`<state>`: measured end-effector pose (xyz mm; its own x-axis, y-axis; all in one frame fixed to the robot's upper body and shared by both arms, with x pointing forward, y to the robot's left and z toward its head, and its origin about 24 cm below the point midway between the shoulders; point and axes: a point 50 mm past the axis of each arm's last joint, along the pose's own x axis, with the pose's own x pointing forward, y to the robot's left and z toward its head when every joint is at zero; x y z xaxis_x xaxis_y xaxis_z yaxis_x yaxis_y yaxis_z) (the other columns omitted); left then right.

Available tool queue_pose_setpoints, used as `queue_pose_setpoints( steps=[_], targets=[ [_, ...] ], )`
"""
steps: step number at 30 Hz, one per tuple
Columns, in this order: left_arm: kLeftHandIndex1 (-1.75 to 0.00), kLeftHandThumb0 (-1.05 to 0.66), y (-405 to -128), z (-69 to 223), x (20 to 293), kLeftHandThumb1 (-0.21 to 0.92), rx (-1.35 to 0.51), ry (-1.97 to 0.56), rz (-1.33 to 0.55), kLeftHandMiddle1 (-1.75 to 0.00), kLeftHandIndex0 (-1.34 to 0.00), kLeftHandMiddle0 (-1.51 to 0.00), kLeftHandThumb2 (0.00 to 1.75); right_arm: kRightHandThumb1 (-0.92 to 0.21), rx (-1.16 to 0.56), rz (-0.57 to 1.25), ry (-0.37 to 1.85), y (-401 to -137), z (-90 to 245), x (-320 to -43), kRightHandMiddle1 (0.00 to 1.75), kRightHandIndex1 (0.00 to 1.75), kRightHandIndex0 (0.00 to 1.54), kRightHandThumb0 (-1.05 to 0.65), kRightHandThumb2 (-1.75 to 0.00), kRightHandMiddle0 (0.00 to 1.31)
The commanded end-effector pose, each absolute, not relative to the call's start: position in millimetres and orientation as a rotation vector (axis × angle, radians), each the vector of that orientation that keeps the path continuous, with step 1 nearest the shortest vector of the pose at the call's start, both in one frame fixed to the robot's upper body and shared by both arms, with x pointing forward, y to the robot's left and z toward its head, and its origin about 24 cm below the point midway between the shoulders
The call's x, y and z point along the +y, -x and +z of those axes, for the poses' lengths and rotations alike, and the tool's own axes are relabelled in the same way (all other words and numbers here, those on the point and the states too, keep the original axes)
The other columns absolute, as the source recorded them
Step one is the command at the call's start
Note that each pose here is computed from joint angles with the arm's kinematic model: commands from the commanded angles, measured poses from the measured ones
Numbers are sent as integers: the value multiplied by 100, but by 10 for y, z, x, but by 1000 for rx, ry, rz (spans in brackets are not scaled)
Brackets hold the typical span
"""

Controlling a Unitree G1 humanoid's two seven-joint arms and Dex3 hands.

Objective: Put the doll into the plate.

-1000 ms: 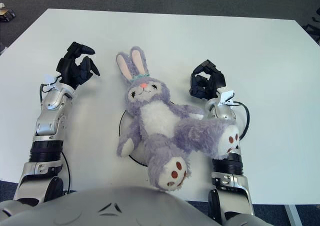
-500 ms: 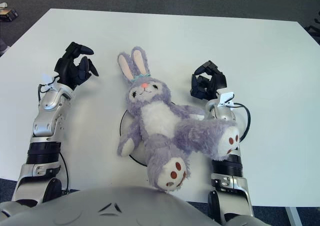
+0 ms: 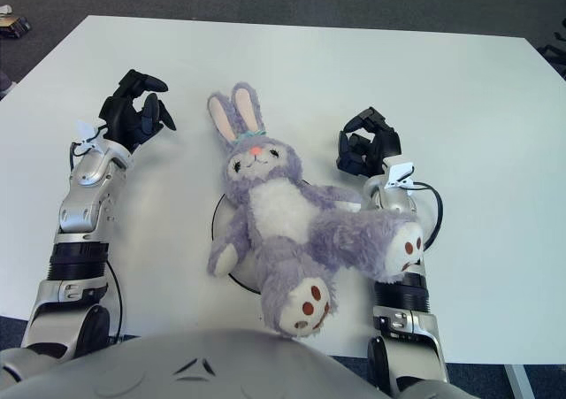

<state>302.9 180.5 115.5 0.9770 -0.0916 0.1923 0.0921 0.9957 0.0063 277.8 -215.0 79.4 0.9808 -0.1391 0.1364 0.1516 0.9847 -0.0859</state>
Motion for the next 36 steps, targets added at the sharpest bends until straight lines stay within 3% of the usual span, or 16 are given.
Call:
queue_pose_setpoints(
  steps=[1,36],
  targets=[
    [-175,-37,-3047,1161,1801,78,-192,-12,-108,-175,-28,-93,72,-42,-138,-154,90,-2787,805,-2163,175,175,102,-44,-118,53],
    [-175,-37,-3091,1004,1800,77,-151,-14,-100,-175,-29,-95,73,-39,-140,-154,72,-2810,804,-2175,175,175,105,-46,-123,56]
  ],
)
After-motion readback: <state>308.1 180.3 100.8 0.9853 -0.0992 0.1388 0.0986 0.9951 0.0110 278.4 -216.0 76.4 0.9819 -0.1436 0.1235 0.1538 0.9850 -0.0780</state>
